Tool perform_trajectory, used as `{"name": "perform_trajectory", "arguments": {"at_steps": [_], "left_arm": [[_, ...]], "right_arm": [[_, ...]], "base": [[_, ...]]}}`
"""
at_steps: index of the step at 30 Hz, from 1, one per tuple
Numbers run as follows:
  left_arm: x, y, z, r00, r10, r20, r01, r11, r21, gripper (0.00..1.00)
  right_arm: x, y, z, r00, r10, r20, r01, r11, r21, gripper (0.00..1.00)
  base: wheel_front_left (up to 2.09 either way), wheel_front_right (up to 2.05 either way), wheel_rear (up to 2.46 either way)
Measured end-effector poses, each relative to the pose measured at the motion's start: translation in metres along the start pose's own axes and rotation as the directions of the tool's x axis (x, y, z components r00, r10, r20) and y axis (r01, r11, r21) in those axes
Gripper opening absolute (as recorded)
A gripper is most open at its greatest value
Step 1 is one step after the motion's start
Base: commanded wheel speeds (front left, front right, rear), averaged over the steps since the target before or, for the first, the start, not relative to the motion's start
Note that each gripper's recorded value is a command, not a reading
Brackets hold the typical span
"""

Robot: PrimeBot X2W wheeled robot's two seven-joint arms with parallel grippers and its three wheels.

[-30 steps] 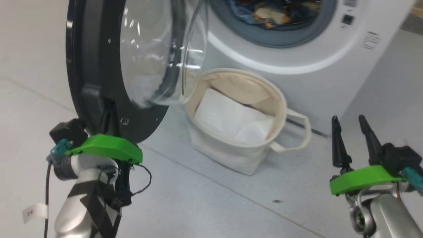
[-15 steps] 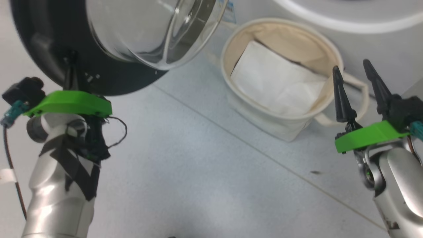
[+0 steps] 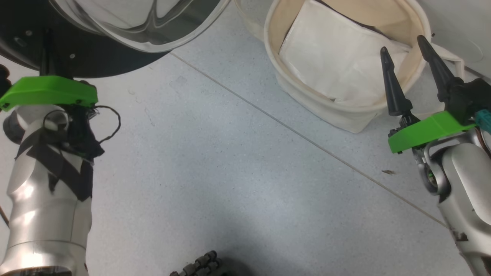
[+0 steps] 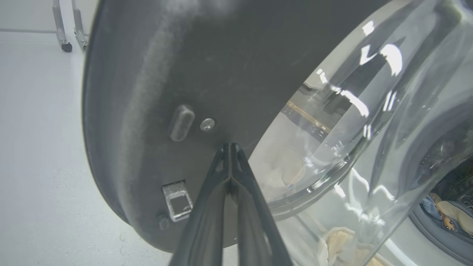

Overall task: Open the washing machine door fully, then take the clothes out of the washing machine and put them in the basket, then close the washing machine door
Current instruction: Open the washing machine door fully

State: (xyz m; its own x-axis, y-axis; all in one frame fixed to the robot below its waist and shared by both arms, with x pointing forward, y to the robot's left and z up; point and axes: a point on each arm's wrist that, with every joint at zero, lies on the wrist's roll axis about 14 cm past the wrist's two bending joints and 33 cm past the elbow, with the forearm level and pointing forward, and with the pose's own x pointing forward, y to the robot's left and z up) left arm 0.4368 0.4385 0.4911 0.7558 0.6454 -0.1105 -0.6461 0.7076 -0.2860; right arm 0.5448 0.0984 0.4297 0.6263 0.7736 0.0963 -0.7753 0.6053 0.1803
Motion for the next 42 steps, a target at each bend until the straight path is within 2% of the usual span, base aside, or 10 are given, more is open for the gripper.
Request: {"name": "perform_trajectory", "arguments": {"at_steps": [7, 8, 9, 16, 21, 25, 29, 35, 38, 42], "left_arm": [[-0.004, 0.002, 0.007, 1.0, -0.017, -0.001, 0.017, 1.0, 0.019, 0.0], [-0.006, 0.002, 0.008, 1.0, -0.019, -0.001, 0.019, 1.0, 0.022, 0.33], [-0.009, 0.001, 0.01, 1.0, -0.027, -0.001, 0.027, 1.0, 0.015, 1.0], [-0.03, 0.001, 0.02, 0.996, -0.085, -0.006, 0.085, 0.996, 0.041, 1.0], [-0.053, 0.004, 0.005, 0.988, -0.147, -0.055, 0.151, 0.986, 0.075, 1.0], [-0.064, -0.024, -0.005, 0.963, -0.261, -0.067, 0.266, 0.96, 0.086, 1.0], [-0.079, -0.073, -0.009, 0.905, -0.422, -0.056, 0.425, 0.904, 0.054, 1.0], [-0.113, -0.131, -0.001, 0.746, -0.665, -0.037, 0.664, 0.738, 0.123, 1.0], [-0.128, -0.147, -0.014, 0.679, -0.73, -0.081, 0.733, 0.665, 0.142, 1.0], [-0.142, -0.169, -0.034, 0.613, -0.776, -0.152, 0.79, 0.602, 0.115, 1.0]], "right_arm": [[-0.008, -0.007, 0.014, 0.999, -0.038, 0.021, 0.038, 0.999, -0.018, 1.0], [-0.011, -0.008, 0.017, 0.999, -0.046, 0.023, 0.047, 0.999, -0.02, 1.0], [-0.014, -0.008, 0.019, 0.998, -0.057, 0.023, 0.057, 0.998, -0.019, 1.0], [-0.041, 0.014, 0.033, 0.994, -0.108, 0.017, 0.108, 0.994, 0.016, 1.0], [-0.072, 0.025, 0.065, 0.982, -0.178, 0.062, 0.177, 0.984, 0.022, 1.0], [-0.109, 0.021, 0.085, 0.962, -0.259, 0.089, 0.26, 0.966, 0.008, 1.0], [-0.149, 0.012, 0.111, 0.929, -0.345, 0.136, 0.351, 0.936, -0.026, 1.0], [-0.213, -0.006, 0.141, 0.852, -0.483, 0.203, 0.503, 0.862, -0.06, 1.0], [-0.244, -0.012, 0.149, 0.81, -0.543, 0.221, 0.568, 0.82, -0.07, 1.0], [-0.281, -0.018, 0.16, 0.754, -0.608, 0.251, 0.641, 0.764, -0.076, 1.0]], "base": [[0.0, 0.0, 0.0], [0.0, 0.0, 0.0], [0.0, 0.0, 0.0], [0.0, 0.0, 0.0], [0.0, 0.0, 0.0], [0.0, 0.0, 0.0], [0.0, 0.0, 0.0], [0.0, 0.0, 0.0], [0.0, 0.0, 0.0], [0.0, 0.0, 0.0]]}}
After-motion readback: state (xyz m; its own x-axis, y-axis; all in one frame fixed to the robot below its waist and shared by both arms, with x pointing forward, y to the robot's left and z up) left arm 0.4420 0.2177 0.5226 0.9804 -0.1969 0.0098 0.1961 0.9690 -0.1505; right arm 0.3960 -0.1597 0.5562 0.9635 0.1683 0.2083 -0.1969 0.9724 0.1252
